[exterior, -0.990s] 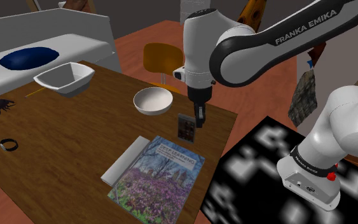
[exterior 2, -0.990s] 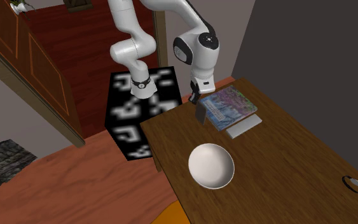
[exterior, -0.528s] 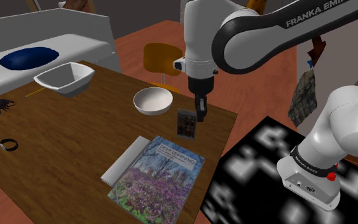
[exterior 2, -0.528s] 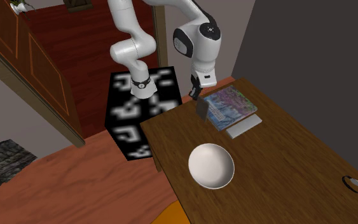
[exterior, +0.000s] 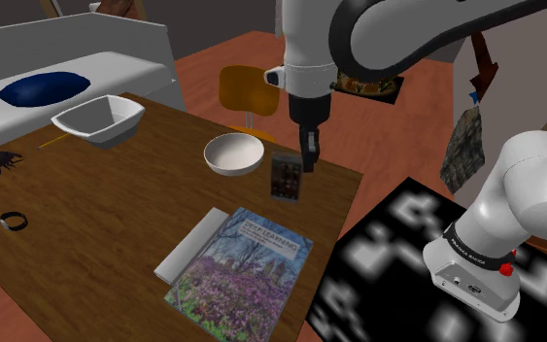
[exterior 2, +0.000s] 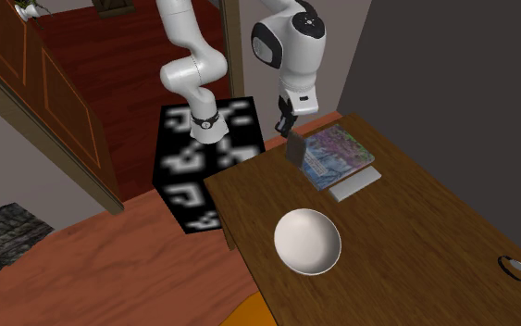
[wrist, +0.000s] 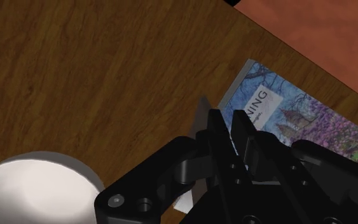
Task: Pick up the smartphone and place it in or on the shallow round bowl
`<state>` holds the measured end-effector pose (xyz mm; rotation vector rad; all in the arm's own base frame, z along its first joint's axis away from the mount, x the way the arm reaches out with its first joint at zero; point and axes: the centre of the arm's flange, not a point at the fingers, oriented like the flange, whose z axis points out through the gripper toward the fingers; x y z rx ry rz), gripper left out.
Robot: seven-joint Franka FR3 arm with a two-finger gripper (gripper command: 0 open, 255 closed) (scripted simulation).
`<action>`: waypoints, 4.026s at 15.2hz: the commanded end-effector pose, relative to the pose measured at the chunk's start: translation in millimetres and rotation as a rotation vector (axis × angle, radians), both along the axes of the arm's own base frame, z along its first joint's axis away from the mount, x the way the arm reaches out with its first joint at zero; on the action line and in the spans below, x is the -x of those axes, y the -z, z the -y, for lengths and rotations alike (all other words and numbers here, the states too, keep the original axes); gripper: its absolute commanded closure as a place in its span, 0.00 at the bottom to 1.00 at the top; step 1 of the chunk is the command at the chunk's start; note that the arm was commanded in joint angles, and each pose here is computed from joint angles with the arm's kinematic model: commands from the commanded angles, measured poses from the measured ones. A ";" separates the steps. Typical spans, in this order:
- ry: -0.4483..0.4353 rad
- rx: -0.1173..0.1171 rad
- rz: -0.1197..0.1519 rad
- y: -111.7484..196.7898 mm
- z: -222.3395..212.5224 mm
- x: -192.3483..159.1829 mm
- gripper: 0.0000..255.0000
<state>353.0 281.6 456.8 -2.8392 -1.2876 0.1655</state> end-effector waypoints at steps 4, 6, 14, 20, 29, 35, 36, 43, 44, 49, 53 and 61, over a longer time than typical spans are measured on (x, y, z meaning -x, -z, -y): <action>0.000 0.000 0.000 -26.8 -0.9 0.6 1.00; 0.000 0.000 0.000 -37.4 -0.9 0.6 1.00; 0.000 0.000 0.000 -68.2 1.5 -38.0 1.00; 0.000 0.000 0.000 -85.6 6.1 -115.1 1.00; 0.000 0.000 0.000 -111.7 13.0 -230.8 1.00; 0.000 0.000 0.000 -97.6 14.9 -261.6 1.00; 0.000 0.000 0.000 -92.3 14.9 -261.6 1.00; 0.000 0.000 0.000 -55.3 14.9 -261.6 1.00; 0.000 0.000 0.000 -50.0 14.9 -261.6 1.00; 0.000 0.000 0.000 -23.6 14.9 -261.6 1.00; 0.000 0.000 0.000 -2.5 14.9 -261.6 1.00; 0.000 0.000 0.000 10.5 14.9 -261.6 1.00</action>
